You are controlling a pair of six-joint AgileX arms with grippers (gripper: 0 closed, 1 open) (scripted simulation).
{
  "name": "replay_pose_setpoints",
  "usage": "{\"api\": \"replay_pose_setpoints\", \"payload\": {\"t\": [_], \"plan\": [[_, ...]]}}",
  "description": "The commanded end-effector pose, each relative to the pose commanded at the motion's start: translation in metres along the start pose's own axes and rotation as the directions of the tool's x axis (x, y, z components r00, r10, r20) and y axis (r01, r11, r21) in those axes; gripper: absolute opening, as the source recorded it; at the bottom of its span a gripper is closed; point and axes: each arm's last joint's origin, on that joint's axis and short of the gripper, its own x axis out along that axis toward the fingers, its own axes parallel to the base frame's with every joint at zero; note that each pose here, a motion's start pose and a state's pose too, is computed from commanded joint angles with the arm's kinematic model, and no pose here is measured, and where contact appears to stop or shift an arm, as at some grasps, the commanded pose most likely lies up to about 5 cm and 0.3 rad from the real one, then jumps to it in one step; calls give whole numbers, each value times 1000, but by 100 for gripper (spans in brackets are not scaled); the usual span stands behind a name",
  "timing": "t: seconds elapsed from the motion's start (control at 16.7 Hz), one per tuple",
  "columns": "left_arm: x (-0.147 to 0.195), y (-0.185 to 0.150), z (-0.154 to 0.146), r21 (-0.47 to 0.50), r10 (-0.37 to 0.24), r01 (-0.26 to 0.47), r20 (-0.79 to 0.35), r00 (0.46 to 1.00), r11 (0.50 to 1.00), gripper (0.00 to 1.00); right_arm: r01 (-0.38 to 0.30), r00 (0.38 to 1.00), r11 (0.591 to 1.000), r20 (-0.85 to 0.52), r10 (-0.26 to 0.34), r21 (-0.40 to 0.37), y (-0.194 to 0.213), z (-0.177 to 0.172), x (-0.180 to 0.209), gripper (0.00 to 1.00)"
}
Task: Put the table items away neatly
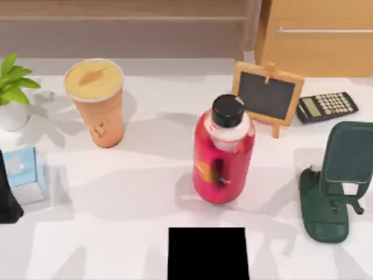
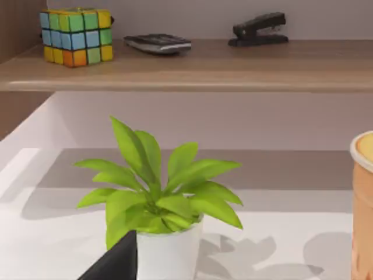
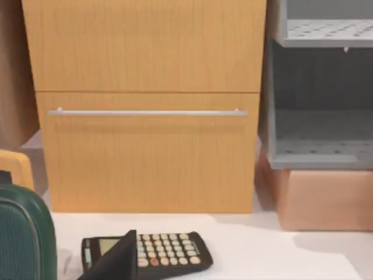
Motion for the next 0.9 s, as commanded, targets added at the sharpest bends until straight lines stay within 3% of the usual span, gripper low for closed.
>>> {"api": "replay_pose_setpoints", "payload": {"t": [0.3, 0.54, 0.72, 0.9], "plan": [[0, 0, 0, 0, 0, 0, 0, 1000, 1000, 100, 8, 999, 1000, -47, -8, 8, -1, 11, 0, 100], [0, 0, 0, 0, 0, 0, 0, 1000, 1000, 100, 42, 975, 999, -218, -34, 33, -4, 49, 10, 100], [0, 0, 0, 0, 0, 0, 0, 1000, 1000, 100, 88, 910, 995, -411, -57, 56, -8, 83, 35, 100], [0, 0, 0, 0, 0, 0, 0, 1000, 1000, 100, 150, 784, 986, -617, -74, 72, -15, 109, 79, 100]]}}
